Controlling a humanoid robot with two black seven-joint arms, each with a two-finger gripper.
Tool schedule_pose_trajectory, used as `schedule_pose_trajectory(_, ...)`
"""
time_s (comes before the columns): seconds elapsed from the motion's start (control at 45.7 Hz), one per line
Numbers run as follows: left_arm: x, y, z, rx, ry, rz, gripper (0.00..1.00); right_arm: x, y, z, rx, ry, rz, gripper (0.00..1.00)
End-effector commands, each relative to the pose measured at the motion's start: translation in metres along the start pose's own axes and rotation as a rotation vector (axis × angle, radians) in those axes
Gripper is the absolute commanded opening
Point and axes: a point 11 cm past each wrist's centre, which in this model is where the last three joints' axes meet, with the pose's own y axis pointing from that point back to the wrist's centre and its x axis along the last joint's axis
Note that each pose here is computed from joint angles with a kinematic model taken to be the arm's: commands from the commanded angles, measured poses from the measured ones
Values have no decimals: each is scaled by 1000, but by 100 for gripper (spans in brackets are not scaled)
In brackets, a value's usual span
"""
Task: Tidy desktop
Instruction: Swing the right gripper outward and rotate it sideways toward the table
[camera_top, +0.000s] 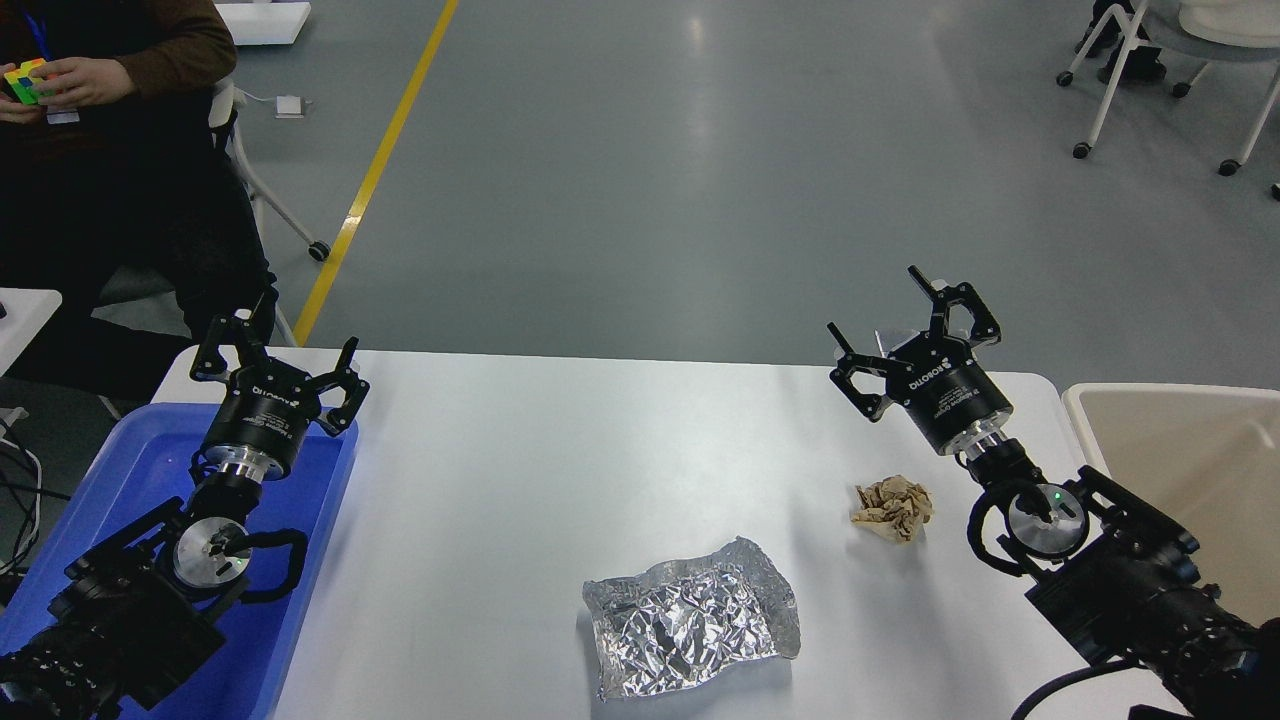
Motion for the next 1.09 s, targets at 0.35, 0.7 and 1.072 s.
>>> schedule_pose_trajectory(0.35, 0, 0, 0, 1, -2, -1, 100, -3, -1, 2, -22, 20, -12, 100)
schedule_pose_trajectory(0.7, 0, 0, 0, 1, -2, -1, 100, -17, 10, -83, -6, 215, -83, 100)
schedule_pose_trajectory(1.072, 0, 0, 0, 1, -2, -1, 100, -68, 51, -190, -80, 591, -176, 100)
